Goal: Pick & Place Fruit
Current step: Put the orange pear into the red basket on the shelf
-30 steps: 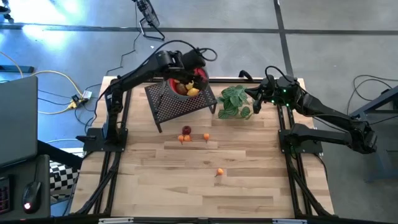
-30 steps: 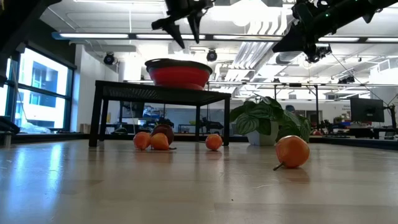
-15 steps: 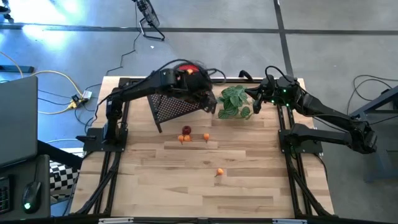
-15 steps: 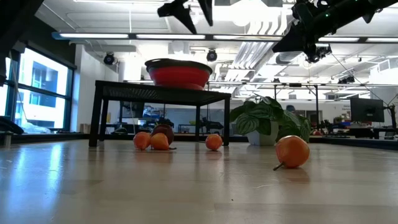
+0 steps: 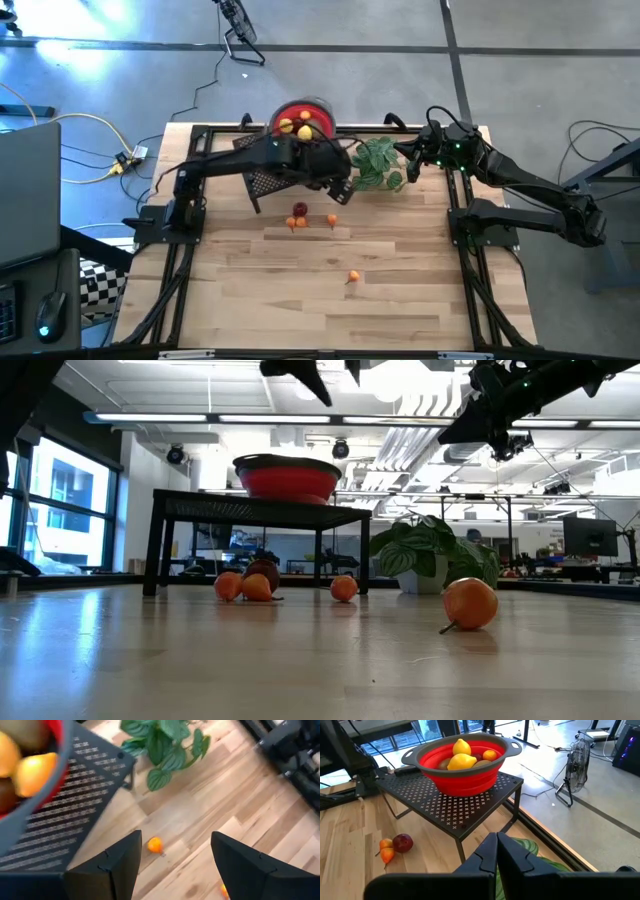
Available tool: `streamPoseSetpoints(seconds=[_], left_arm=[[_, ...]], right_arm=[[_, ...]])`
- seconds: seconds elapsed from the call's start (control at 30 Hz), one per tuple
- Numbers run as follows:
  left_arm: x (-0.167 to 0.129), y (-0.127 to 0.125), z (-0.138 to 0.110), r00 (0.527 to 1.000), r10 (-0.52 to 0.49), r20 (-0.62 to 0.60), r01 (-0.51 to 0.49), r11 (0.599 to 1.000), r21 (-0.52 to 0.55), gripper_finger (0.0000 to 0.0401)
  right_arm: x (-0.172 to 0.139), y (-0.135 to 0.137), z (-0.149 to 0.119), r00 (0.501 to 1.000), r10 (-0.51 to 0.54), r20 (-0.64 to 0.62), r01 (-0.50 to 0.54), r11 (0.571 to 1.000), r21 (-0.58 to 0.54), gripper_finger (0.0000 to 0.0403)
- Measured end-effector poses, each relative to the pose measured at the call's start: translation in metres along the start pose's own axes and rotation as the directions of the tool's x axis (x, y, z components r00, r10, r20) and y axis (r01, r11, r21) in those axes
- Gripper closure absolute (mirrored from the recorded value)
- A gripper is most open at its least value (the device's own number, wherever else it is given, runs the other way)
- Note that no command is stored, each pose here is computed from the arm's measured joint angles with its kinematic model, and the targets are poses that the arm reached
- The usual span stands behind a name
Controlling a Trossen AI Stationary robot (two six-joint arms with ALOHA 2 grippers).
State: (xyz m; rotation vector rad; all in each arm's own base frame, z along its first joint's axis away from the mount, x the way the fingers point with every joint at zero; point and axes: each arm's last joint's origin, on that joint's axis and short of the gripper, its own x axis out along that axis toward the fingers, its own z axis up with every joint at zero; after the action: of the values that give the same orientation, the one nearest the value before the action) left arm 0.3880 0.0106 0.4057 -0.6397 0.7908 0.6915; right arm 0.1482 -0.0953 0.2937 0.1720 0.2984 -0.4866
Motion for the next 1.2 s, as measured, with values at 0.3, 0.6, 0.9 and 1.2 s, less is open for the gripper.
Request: streamPoseSetpoints(seconds=[0.3, 0.6, 0.9, 1.2], left_arm=[[0.028, -0.02, -0.014, 0.999, 0.005, -0.032, -0.007, 0.998, -0.059, 0.0166], [0.067, -0.028, -0.025, 0.993, 0.069, -0.098, -0.085, 0.981, -0.173, 0.0166], [0.1, -0.037, -0.04, 0.974, 0.059, -0.219, -0.107, 0.971, -0.214, 0.0166], [0.12, -0.047, -0.057, 0.962, 0.079, -0.262, -0.125, 0.979, -0.162, 0.0166]], right_arm=[[0.0, 0.0, 0.0, 1.0, 0.0, -0.001, 0.0, 1.0, 0.0, 0.04], [0.0, 0.0, -0.001, 1.0, 0.004, -0.009, -0.004, 1.0, 0.001, 0.04], [0.0, 0.0, -0.001, 1.0, 0.006, -0.012, -0.006, 1.0, 0.0, 0.04], [0.0, 0.0, -0.001, 1.0, 0.006, -0.015, -0.006, 1.0, -0.003, 0.04]])
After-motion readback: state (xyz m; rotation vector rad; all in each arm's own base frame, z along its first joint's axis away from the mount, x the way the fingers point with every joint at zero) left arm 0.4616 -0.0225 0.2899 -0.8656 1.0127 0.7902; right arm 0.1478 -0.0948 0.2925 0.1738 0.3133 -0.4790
